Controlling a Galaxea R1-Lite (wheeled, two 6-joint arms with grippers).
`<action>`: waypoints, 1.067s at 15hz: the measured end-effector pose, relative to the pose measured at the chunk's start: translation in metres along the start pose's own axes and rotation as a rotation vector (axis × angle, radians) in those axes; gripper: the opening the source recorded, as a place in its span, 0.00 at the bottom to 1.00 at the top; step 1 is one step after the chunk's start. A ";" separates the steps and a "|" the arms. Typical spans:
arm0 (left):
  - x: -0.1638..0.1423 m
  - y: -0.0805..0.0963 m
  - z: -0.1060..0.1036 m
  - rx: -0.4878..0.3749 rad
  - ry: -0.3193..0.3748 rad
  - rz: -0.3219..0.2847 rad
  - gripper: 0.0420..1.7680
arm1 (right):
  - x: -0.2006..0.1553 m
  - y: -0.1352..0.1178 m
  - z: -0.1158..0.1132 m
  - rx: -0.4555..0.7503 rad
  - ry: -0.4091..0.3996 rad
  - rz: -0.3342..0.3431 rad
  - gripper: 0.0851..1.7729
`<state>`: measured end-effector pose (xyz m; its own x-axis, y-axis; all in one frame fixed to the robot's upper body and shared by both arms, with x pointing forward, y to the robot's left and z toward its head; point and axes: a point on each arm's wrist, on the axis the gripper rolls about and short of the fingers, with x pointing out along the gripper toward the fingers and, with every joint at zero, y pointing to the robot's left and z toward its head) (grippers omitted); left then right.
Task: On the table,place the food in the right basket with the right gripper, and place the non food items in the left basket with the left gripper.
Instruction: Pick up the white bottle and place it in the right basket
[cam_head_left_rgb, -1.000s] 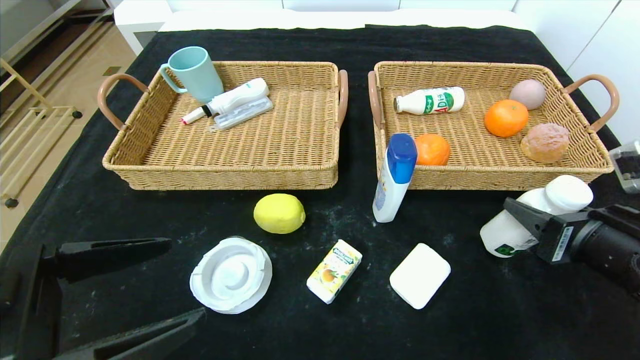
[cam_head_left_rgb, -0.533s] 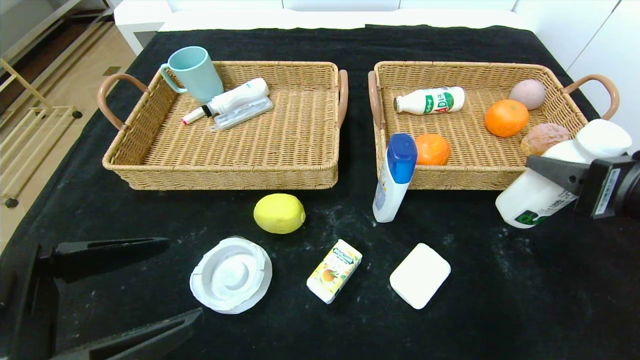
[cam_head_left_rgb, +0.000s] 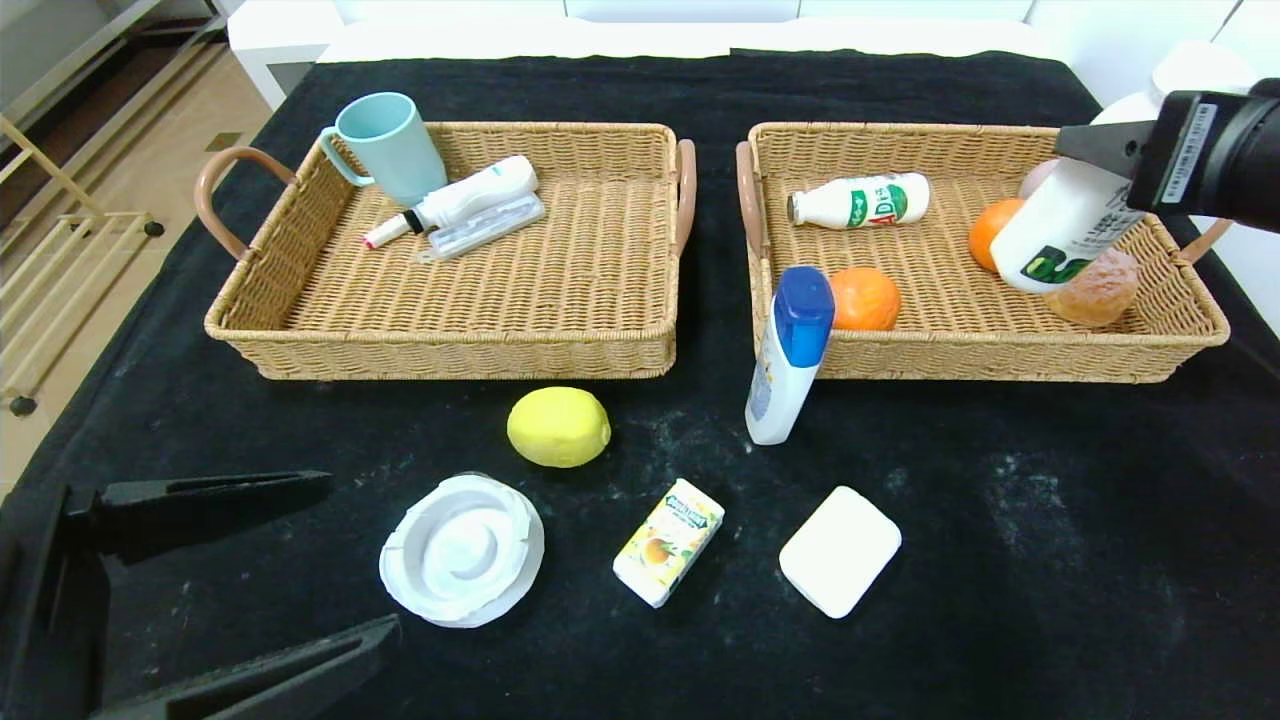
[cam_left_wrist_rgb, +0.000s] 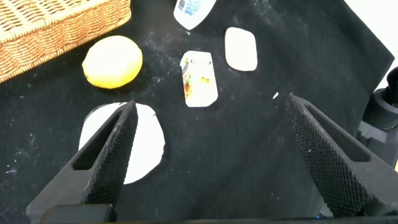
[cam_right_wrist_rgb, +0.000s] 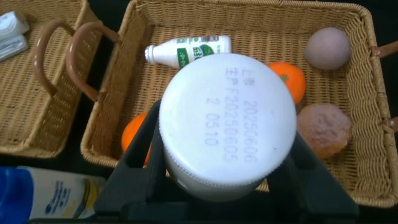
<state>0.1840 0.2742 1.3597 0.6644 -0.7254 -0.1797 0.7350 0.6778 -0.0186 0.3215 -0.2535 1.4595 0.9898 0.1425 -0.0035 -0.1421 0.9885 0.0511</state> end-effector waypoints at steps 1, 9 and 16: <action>0.000 0.000 0.000 0.001 -0.003 0.000 0.97 | 0.010 -0.001 0.001 0.000 -0.002 -0.013 0.51; -0.003 -0.001 0.002 0.006 -0.017 0.001 0.97 | 0.072 -0.008 -0.017 0.015 -0.018 -0.064 0.51; -0.003 -0.001 0.001 0.005 -0.016 0.000 0.97 | 0.096 -0.011 -0.032 0.015 -0.017 -0.076 0.51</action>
<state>0.1812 0.2758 1.3616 0.6663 -0.7274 -0.1641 0.7358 0.6771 -0.0135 0.4173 -0.2492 1.4262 0.9978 0.0657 0.0089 -0.0661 0.9956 0.0661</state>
